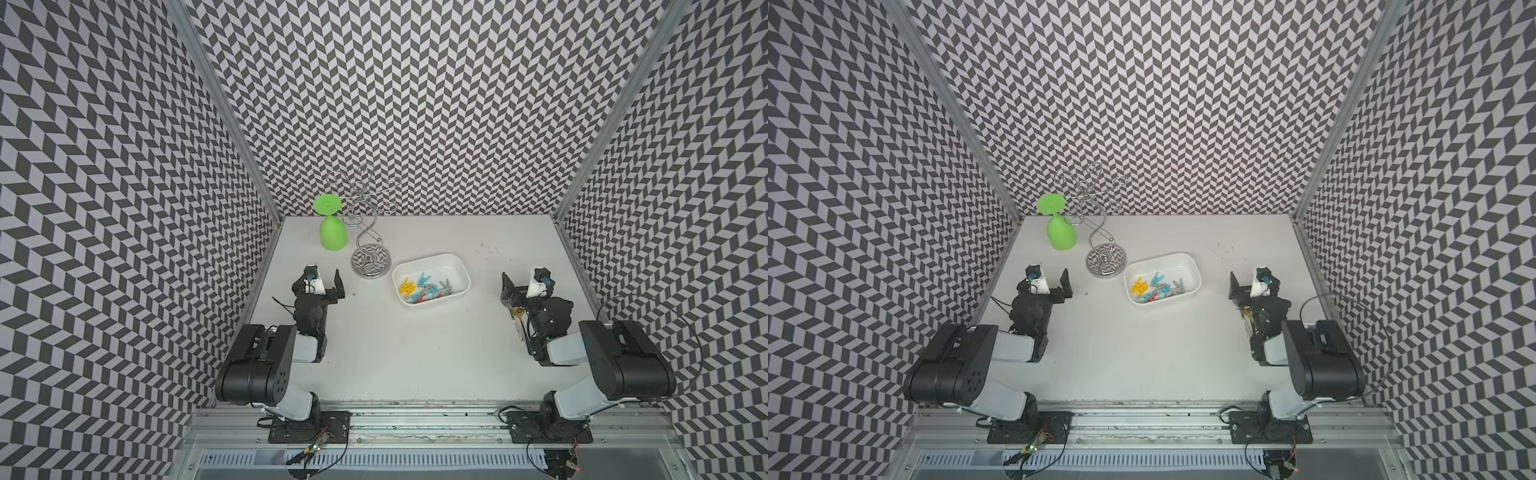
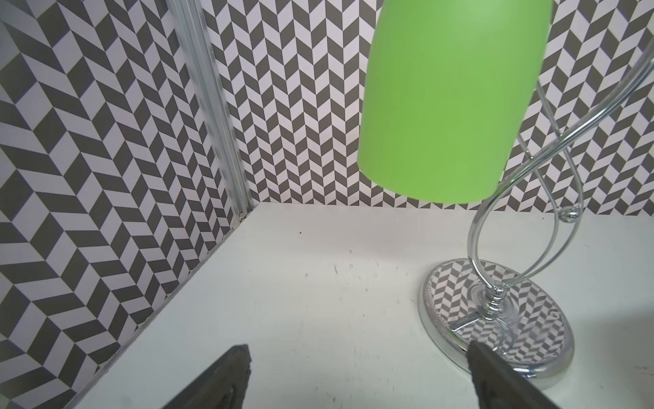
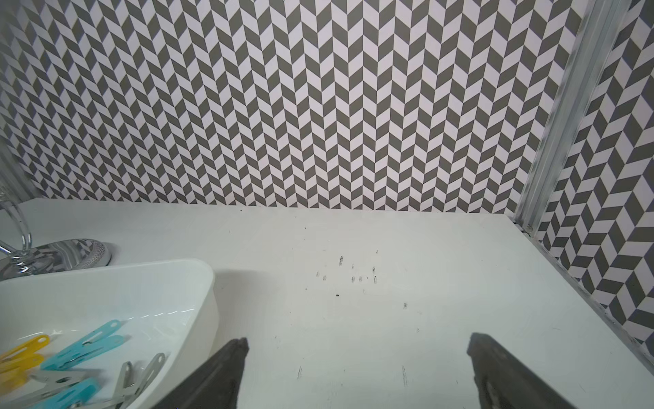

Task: Take the clothespins out of the storage box
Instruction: Move the storage box to the center of the board.

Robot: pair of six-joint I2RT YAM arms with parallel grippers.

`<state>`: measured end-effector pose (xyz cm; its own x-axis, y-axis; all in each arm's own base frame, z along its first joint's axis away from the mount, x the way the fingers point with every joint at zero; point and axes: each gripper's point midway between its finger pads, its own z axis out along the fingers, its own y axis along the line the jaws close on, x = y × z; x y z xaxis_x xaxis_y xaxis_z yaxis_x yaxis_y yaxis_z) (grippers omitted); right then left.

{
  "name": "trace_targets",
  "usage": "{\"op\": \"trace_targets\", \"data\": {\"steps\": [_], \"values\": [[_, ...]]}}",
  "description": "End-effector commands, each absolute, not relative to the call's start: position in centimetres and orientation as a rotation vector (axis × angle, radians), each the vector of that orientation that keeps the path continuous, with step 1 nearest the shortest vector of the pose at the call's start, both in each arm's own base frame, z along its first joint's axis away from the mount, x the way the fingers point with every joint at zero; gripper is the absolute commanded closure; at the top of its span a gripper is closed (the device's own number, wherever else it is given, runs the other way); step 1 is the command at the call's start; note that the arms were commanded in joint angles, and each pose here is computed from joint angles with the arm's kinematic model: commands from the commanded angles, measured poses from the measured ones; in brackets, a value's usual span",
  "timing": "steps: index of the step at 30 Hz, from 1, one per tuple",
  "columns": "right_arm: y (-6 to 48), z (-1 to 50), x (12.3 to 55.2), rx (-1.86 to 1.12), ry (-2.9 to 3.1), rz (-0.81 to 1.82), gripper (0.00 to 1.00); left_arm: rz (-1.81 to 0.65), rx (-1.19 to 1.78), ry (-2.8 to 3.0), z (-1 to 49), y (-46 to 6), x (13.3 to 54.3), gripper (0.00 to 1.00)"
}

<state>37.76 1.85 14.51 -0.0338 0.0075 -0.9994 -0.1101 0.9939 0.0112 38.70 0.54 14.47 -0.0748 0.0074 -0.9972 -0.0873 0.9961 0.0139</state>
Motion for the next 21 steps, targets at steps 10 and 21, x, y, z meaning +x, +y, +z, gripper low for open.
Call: {"op": "trace_targets", "data": {"steps": [10, 21], "values": [[2.29, 15.69, 37.96, -0.097, 1.556, 0.102, 0.00, 0.055, -0.063, 1.639, 14.50, 0.65, 38.78, 0.00], [2.29, 15.68, 37.96, -0.099, 1.556, 0.101, 0.01, 0.050, -0.061, 1.640, 14.48, 0.70, 38.82, 0.00]]}}
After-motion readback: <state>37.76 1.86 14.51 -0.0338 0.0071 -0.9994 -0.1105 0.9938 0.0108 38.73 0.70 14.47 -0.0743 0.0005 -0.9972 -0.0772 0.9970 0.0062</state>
